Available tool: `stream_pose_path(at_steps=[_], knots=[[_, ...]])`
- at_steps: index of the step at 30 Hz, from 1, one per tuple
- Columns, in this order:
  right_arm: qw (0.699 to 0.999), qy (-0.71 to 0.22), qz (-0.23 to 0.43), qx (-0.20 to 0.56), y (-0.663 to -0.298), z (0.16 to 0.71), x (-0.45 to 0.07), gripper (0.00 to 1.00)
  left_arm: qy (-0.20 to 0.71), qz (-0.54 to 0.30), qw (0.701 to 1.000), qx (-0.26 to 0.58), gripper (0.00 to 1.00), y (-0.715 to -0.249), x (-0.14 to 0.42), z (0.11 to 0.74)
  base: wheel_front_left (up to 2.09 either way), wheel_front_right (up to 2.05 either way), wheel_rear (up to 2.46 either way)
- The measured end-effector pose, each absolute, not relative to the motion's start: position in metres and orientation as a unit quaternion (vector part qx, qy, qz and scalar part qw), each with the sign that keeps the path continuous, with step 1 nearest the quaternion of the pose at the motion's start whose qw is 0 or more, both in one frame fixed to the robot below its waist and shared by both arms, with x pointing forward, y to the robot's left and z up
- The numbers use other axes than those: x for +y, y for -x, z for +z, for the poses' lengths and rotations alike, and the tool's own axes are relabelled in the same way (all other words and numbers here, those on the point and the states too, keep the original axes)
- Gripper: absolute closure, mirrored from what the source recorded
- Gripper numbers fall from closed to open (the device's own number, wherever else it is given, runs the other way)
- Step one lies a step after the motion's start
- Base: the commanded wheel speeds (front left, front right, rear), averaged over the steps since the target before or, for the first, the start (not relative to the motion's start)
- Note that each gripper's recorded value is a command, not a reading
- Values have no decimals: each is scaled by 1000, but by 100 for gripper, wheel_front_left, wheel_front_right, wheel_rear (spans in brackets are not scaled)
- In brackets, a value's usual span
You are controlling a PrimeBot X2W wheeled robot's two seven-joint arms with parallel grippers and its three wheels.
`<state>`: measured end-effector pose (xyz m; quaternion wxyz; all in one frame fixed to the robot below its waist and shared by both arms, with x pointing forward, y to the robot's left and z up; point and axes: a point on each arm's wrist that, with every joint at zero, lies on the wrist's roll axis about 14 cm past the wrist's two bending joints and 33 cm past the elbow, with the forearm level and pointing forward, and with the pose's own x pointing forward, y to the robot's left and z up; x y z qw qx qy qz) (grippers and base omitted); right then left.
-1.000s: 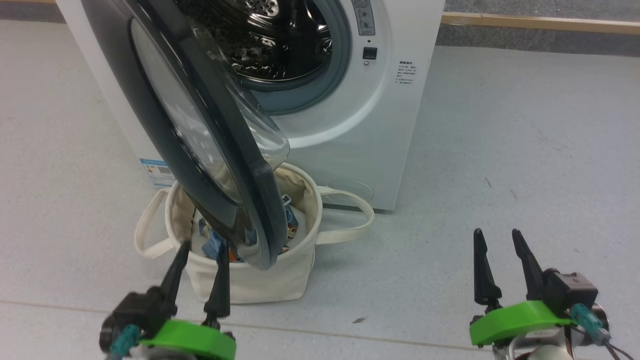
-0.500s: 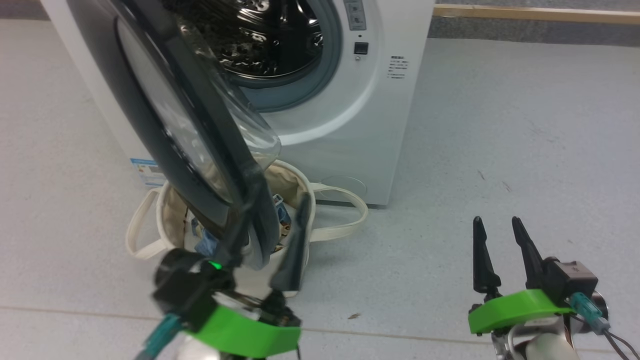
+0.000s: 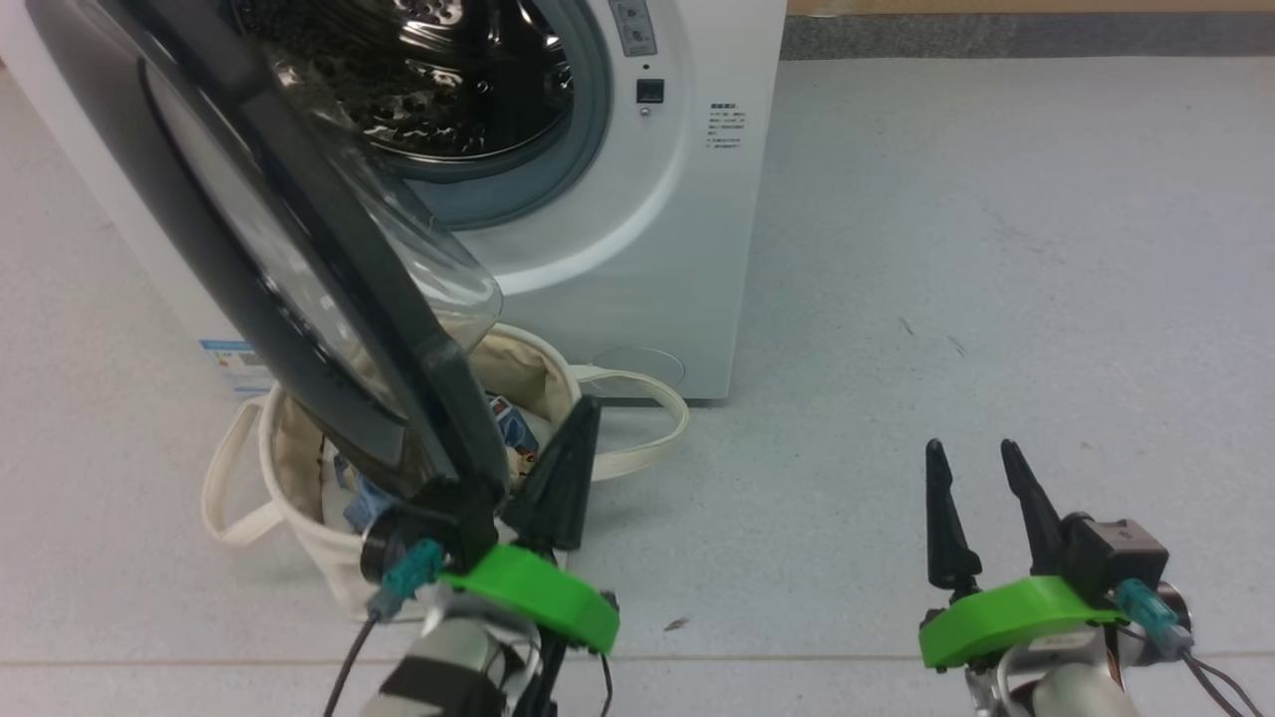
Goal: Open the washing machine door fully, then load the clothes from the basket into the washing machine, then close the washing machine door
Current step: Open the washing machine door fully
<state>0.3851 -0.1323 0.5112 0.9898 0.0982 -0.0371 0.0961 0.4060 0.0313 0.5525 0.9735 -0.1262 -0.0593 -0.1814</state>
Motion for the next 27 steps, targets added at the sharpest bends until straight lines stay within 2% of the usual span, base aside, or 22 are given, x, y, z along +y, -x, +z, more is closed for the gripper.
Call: stream_pose_path(at_steps=[4,14,27], knots=[[990,-101,95,-34,-383,510,-133,0,117,-169,976,-66,100,-417,33,559,0,0,0],[987,-104,120,-33,-385,511,-116,0,96,-77,992,-19,100,-430,77,528,0,0,0],[982,-105,153,-25,-389,508,-93,0,117,-38,992,-19,100,-425,101,526,0,0,0]])
